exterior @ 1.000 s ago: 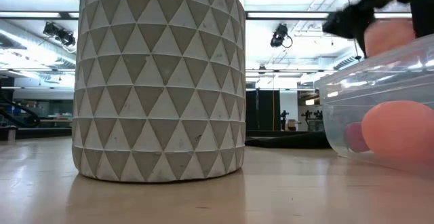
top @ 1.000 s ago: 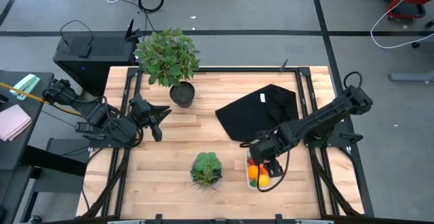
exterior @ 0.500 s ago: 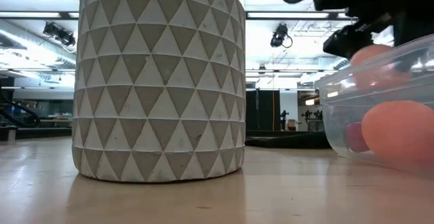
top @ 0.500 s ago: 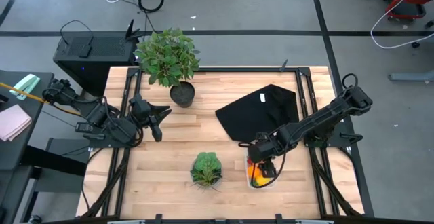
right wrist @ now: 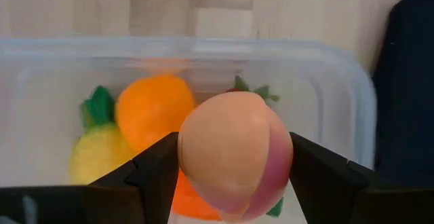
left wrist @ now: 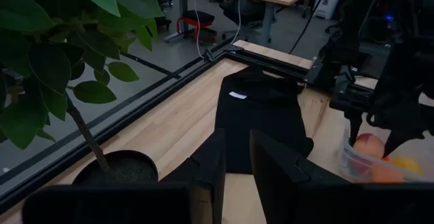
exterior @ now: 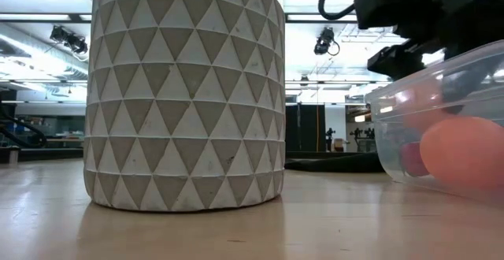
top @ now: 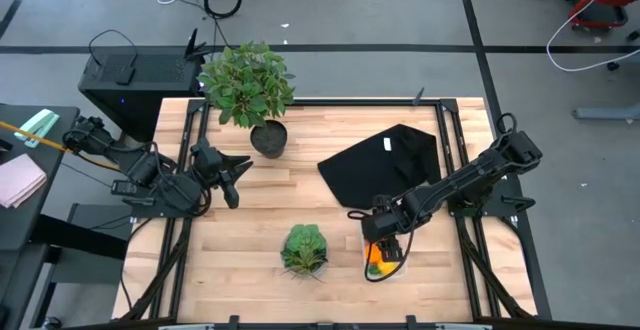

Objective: Pick and placing Produce into tupperware
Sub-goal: Put the peach into the transparent bin, then return to Home Position

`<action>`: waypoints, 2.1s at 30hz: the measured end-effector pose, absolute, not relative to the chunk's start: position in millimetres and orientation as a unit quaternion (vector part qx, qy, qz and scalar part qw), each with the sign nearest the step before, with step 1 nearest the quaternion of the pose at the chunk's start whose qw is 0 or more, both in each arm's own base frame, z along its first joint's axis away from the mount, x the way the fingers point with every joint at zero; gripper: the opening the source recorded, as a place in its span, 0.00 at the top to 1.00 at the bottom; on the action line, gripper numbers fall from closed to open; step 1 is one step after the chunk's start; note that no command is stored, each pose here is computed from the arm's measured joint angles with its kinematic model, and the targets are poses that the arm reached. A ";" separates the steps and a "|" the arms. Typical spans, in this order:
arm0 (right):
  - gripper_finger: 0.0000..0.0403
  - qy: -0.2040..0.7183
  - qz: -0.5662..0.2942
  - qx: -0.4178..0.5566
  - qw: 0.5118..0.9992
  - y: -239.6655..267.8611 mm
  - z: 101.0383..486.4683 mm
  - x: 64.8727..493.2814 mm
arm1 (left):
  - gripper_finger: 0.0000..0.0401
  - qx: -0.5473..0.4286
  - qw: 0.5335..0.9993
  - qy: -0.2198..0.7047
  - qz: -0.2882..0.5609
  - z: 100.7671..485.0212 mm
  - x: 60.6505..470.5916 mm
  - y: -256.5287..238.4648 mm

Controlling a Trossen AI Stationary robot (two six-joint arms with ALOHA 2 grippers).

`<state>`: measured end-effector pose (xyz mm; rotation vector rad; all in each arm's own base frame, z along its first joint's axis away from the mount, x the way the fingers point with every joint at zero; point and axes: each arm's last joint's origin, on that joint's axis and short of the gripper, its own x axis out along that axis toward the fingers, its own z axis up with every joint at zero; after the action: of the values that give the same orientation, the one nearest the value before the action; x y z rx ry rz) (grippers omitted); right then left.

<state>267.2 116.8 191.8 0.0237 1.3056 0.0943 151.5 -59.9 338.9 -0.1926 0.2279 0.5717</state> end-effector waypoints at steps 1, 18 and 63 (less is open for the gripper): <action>0.38 0.608 0.041 0.007 0.793 116.4 191.4 267.1 | 0.81 -0.094 0.948 0.112 0.281 338.8 151.6 -59.9; 0.33 0.610 0.068 -0.004 0.789 117.5 191.4 266.7 | 0.82 -0.094 0.948 0.112 0.281 338.8 151.5 -59.9; 0.41 0.461 -0.053 0.106 0.879 -4.8 304.8 308.1 | 0.81 -0.088 0.949 0.115 0.281 338.5 151.4 -59.8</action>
<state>308.1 -4.8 304.8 0.2219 0.9615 -0.1106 151.4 -59.8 338.5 -0.1784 0.2342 0.5712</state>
